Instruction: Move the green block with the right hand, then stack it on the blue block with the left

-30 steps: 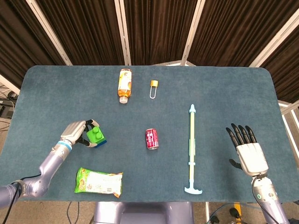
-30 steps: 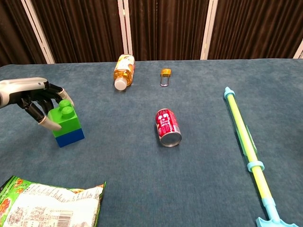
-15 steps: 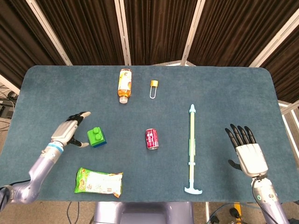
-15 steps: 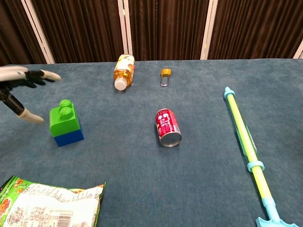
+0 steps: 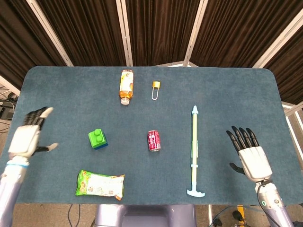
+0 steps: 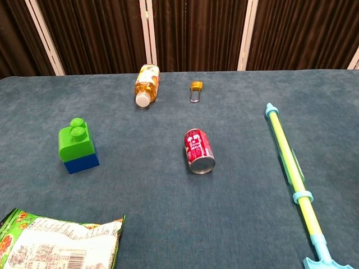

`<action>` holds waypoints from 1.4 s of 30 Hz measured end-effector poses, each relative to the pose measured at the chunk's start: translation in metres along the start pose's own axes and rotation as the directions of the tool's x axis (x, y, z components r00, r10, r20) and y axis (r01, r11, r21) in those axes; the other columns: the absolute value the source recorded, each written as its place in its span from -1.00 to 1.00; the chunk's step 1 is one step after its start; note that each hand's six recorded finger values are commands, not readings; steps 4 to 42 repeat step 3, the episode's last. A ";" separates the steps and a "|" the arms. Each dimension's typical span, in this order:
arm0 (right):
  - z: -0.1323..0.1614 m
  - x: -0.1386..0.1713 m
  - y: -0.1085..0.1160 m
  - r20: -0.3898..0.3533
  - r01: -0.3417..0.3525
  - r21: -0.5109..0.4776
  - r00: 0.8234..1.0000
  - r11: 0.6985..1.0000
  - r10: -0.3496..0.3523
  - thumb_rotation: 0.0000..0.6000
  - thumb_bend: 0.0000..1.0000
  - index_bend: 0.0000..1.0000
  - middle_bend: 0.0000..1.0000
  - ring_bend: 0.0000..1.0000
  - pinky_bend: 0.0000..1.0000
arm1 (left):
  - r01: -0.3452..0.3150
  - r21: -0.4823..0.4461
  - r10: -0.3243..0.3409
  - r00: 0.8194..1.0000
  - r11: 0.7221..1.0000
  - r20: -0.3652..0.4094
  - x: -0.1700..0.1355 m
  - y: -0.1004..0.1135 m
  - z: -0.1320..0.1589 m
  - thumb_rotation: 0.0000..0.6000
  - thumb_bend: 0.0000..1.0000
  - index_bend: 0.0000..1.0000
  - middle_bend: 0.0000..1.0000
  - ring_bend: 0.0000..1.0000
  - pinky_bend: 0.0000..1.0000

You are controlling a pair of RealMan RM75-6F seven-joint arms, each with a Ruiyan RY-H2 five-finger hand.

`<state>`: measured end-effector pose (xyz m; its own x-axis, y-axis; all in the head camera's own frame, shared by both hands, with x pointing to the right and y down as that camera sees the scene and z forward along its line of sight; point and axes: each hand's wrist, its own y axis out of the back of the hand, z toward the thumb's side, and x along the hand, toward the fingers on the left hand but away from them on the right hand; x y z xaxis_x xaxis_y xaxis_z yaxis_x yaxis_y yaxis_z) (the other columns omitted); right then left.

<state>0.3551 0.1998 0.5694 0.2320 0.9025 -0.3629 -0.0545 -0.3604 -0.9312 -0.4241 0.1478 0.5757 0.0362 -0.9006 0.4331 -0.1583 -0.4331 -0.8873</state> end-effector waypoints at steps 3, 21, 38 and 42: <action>0.002 0.000 0.002 -0.011 0.012 0.005 1.000 1.000 -0.012 1.00 -1.00 -1.00 -1.00 -1.00 -1.00 | -0.049 0.112 0.053 0.998 0.993 -0.039 -0.030 0.008 -0.013 1.00 -0.92 -1.00 -1.00 -1.00 -1.00; 0.002 0.000 0.002 -0.011 0.012 0.005 1.000 1.000 -0.012 1.00 -1.00 -1.00 -1.00 -1.00 -1.00 | -0.049 0.112 0.053 0.998 0.993 -0.039 -0.030 0.008 -0.013 1.00 -0.92 -1.00 -1.00 -1.00 -1.00; 0.002 0.000 0.002 -0.011 0.012 0.005 1.000 1.000 -0.012 1.00 -1.00 -1.00 -1.00 -1.00 -1.00 | -0.049 0.112 0.053 0.998 0.993 -0.039 -0.030 0.008 -0.013 1.00 -0.92 -1.00 -1.00 -1.00 -1.00; 0.002 0.000 0.002 -0.011 0.012 0.005 1.000 1.000 -0.012 1.00 -1.00 -1.00 -1.00 -1.00 -1.00 | -0.049 0.112 0.053 0.998 0.993 -0.039 -0.030 0.008 -0.013 1.00 -0.92 -1.00 -1.00 -1.00 -1.00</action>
